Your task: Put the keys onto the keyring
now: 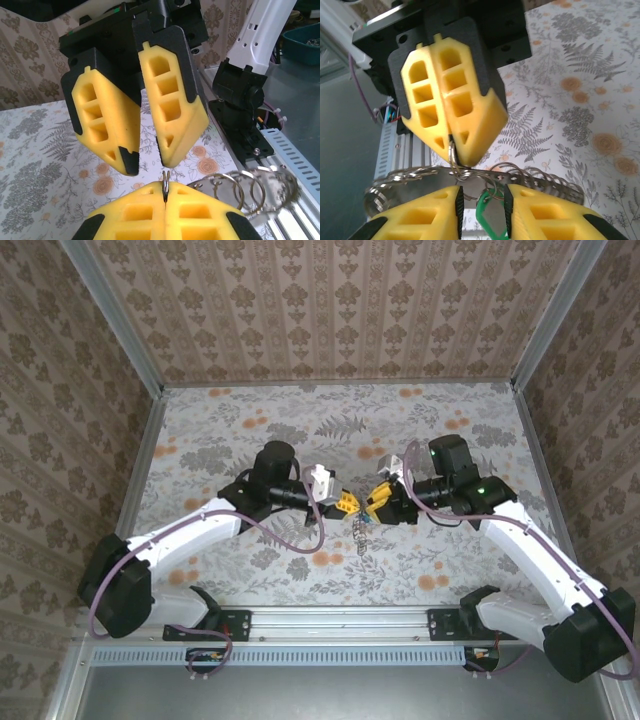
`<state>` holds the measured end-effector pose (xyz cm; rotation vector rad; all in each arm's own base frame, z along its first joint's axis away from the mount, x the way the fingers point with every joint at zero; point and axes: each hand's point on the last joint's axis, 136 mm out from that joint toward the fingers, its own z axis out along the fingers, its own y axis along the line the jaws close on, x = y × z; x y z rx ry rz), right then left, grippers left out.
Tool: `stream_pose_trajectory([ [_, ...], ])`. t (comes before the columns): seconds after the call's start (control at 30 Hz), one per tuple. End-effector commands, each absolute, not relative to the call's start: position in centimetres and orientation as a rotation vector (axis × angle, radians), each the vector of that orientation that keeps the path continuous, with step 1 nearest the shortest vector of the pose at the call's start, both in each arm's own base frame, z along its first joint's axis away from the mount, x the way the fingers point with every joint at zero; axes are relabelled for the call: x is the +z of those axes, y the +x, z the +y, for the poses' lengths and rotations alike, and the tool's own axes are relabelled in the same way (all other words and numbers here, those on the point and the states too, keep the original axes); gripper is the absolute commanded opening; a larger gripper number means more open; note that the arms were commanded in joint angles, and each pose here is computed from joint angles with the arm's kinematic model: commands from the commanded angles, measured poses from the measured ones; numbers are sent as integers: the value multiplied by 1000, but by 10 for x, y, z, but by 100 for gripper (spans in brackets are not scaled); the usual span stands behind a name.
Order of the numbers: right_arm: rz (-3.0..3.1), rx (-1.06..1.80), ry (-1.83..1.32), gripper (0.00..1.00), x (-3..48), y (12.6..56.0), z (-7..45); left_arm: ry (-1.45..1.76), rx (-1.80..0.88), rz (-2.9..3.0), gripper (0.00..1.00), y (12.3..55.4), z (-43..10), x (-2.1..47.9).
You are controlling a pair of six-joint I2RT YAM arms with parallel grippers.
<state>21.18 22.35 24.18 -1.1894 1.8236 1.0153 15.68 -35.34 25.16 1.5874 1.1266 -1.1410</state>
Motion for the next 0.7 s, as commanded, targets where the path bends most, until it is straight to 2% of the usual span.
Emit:
stream_pose_trajectory([
  [0.0,1791,1050,-1135,37,251,210,220,1566,-1146,1051,0,153,-348,271],
  [0.07,1778,1025,-1140,41,246,207,217,1564,-1147,1050,0,154,-347,272],
  [0.17,1725,897,-1139,41,233,209,213,1556,-1145,1045,0,155,-347,275],
  [0.67,1568,636,-1177,32,203,219,219,1563,-1157,996,0,150,-344,283],
])
